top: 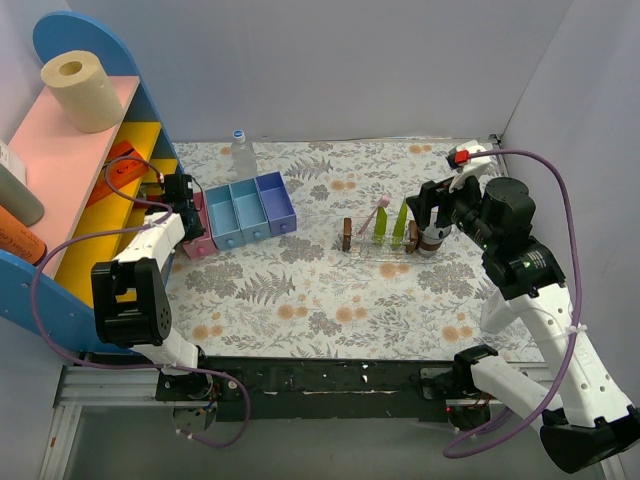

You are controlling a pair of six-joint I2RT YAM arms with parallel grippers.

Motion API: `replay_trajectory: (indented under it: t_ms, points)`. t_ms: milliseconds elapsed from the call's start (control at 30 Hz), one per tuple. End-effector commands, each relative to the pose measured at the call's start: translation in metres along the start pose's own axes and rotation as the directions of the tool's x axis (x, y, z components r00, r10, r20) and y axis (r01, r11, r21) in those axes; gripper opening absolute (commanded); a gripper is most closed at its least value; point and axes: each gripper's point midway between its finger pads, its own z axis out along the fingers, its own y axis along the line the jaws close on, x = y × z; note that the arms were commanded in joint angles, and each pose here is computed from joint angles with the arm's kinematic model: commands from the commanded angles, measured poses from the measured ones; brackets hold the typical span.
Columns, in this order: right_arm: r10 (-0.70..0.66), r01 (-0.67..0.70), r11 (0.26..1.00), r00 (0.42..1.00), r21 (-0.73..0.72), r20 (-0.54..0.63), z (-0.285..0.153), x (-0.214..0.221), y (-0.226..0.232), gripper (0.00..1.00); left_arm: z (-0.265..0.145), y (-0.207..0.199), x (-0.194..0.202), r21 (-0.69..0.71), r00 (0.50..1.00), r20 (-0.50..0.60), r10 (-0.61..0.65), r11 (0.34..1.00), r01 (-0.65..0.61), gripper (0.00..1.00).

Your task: Prepare toiletry sets of a toothbrush and toothpaste on the tray

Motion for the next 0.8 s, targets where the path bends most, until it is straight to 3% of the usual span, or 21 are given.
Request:
replay_trajectory:
  t_ms: [0,133,767]
  points:
    - [-0.007,0.006,1.000,0.998,0.020,0.070,-0.003,-0.018,-0.004,0.77,-0.004,0.005,-0.005,-0.015,1.000,0.022,-0.005,1.000,0.006,0.10]
    - [-0.008,0.006,1.000,0.997,0.023,0.073,-0.004,-0.018,-0.004,0.77,-0.007,0.005,-0.008,-0.010,0.999,0.034,-0.011,1.000,0.011,0.00]
    - [-0.009,0.007,1.000,0.996,0.023,0.085,-0.004,-0.022,-0.004,0.77,-0.048,0.000,-0.027,0.095,0.982,0.186,-0.040,0.995,0.023,0.00]
